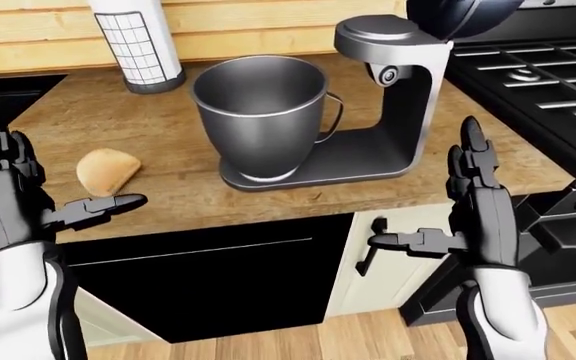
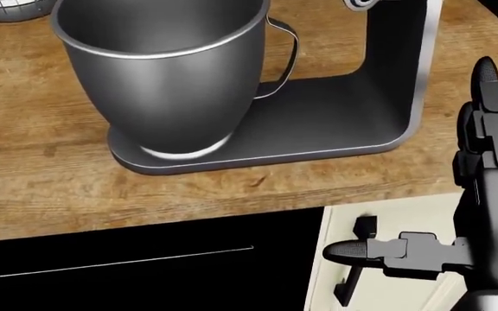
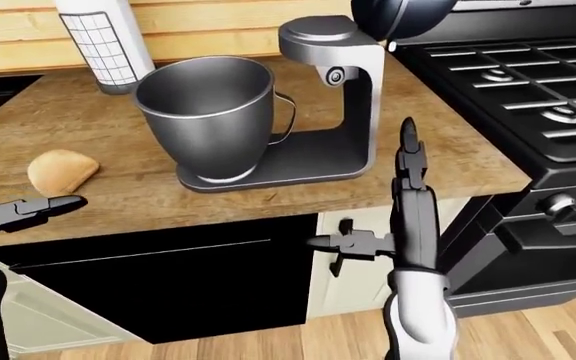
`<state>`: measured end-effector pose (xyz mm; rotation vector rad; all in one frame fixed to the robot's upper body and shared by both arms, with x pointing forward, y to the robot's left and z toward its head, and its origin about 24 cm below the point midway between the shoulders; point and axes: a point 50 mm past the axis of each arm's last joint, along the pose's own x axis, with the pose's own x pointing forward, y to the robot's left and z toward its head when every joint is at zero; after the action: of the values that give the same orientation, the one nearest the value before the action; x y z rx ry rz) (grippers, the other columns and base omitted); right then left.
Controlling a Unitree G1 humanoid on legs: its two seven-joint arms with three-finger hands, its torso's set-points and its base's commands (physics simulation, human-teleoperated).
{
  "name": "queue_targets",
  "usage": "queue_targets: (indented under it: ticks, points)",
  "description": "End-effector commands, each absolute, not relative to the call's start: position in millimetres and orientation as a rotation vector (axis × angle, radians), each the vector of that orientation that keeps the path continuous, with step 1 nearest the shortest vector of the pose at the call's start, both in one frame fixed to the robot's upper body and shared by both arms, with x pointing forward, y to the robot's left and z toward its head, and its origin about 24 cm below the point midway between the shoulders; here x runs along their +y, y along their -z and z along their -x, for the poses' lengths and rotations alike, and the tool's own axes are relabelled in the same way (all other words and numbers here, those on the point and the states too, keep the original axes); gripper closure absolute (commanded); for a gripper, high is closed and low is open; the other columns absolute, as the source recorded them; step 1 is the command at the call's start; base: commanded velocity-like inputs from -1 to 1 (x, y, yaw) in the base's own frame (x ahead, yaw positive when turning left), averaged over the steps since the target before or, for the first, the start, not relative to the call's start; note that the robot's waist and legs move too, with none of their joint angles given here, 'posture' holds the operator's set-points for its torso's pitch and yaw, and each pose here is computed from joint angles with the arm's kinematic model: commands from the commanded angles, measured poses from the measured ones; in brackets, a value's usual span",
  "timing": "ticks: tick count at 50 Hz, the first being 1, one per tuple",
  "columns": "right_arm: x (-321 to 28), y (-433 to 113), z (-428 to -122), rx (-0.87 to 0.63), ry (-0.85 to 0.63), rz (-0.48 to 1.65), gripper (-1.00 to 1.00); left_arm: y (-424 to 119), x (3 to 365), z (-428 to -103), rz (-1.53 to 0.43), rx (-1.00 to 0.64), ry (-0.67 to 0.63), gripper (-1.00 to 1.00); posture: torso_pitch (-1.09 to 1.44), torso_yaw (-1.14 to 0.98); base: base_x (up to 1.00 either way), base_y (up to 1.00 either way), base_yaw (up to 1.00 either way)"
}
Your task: Place the bread in the stand mixer bowl.
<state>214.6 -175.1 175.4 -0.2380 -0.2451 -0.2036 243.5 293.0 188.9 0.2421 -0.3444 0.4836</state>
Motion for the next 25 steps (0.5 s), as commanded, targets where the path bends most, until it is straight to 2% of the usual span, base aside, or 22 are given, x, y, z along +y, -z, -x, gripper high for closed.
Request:
queue_targets:
  ticks: [1, 25]
  points:
    - [-173, -188, -210, -0.326, 0.205, 0.245, -1.0, -203, 290, -242, -0.273, -0.424, -0.481, -1.0, 0.0, 0.0, 0.0, 0.0, 0.0]
    - [-172, -187, -211, -0.328, 0.199, 0.248, -1.0, -182, 291, -267, -0.294, -0.364, -0.475, -1.0, 0.0, 0.0, 0.0, 0.0, 0.0]
